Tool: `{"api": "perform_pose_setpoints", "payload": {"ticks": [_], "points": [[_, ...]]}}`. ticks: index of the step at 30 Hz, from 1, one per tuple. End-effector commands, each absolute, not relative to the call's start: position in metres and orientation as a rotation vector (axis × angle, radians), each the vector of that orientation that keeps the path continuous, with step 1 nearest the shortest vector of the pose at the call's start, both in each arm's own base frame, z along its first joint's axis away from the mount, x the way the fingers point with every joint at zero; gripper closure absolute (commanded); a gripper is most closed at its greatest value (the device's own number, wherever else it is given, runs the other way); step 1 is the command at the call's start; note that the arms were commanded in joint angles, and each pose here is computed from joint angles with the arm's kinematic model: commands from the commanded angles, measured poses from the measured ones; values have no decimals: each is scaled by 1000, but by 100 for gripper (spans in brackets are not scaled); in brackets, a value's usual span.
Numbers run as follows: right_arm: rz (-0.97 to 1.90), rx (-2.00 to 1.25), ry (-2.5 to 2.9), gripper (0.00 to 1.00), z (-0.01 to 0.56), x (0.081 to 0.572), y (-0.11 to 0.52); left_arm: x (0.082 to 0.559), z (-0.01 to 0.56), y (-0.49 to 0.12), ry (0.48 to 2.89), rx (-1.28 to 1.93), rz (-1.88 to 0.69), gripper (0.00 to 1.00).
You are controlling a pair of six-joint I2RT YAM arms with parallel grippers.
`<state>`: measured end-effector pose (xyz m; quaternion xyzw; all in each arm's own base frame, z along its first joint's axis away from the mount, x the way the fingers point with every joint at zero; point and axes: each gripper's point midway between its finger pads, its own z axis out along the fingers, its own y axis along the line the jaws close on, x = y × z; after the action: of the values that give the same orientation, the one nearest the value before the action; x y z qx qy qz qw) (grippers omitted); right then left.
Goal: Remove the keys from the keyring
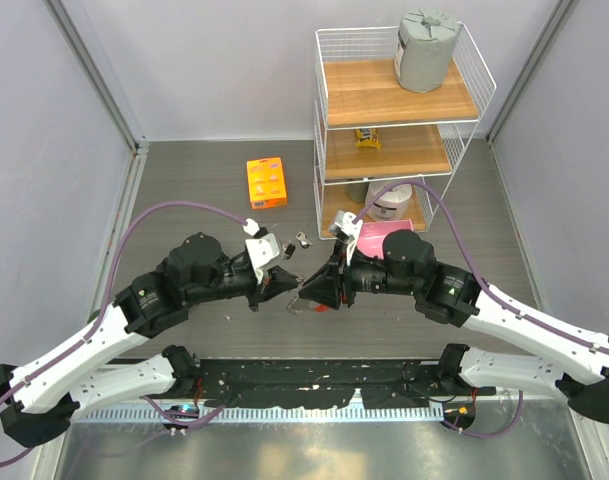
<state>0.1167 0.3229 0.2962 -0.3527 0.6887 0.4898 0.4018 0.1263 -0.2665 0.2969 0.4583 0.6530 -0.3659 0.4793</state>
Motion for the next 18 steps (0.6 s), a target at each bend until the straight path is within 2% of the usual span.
{"api": "perform_pose_setpoints", "payload": {"ticks": [1,11,16,18], "points": [[1192,-844,1732,67,302,131,326,118,335,-270,1482,1083,-969,100],[1149,-843,1742,69,296,137,328,117,334,-272,1483,1086,-983,100],[1119,-877,1718,78,295,135,331,118,334,-274,1489,1084,-986,100],[1109,-879,1722,78,294,135,331,118,335,-274,1489,1083,-987,100]]}}
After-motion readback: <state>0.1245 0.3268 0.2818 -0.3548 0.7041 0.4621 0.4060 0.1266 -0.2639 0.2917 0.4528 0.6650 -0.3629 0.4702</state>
